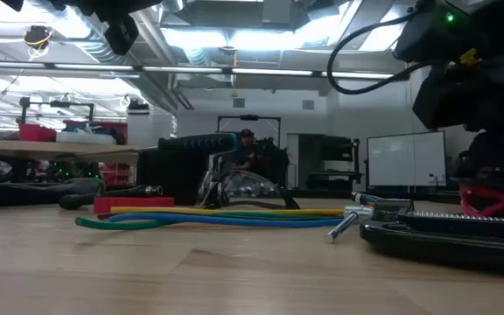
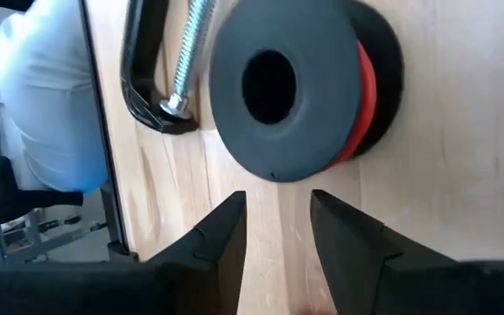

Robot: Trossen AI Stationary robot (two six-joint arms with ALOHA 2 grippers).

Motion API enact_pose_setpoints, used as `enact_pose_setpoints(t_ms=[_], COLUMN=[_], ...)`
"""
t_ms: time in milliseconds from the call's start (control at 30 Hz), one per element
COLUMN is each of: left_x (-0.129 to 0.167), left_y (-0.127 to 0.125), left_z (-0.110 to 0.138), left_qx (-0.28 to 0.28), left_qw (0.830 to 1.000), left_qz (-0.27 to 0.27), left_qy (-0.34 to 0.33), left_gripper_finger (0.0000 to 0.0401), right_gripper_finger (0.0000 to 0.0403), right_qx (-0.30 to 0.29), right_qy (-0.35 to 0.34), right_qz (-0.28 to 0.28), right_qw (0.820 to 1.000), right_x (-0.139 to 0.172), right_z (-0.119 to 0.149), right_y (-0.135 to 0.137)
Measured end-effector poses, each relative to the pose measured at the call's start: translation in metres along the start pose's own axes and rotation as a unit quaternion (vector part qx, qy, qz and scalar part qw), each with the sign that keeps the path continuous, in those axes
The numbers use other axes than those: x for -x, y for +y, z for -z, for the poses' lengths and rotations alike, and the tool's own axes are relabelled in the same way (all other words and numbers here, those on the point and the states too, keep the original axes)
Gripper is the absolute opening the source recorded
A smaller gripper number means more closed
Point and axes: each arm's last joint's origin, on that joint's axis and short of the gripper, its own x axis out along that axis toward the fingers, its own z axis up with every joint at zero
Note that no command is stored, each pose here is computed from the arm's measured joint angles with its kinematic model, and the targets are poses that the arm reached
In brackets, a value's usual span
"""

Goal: Coil cords
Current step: Uncoil the red wire from the black spool

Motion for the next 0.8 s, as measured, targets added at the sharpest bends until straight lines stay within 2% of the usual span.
enact_pose_setpoints(t_ms=[300,433,700,800], left_x=[0.0,0.0,0.0,0.0], left_y=[0.0,0.0,0.001,0.001], left_z=[0.0,0.0,0.003,0.003], left_qx=[-0.002,-0.002,-0.002,-0.002], left_qw=[1.0,1.0,1.0,1.0], left_qz=[0.0,0.0,-0.005,-0.005], left_qy=[0.0,0.0,0.014,0.014], left_gripper_finger=[0.0001,0.0001,0.0001,0.0001], right_gripper_finger=[0.0134,0.0134,0.0134,0.0134], right_qx=[0.0,-0.022,-0.048,-0.08], right_qy=[-0.053,-0.069,-0.07,-0.084], right_qz=[-0.007,0.012,0.011,0.022], right_qw=[0.999,0.997,0.996,0.993], right_x=[0.001,0.001,0.001,0.001], right_z=[-0.01,-0.011,-0.011,-0.012], right_y=[0.004,0.003,0.003,0.003])
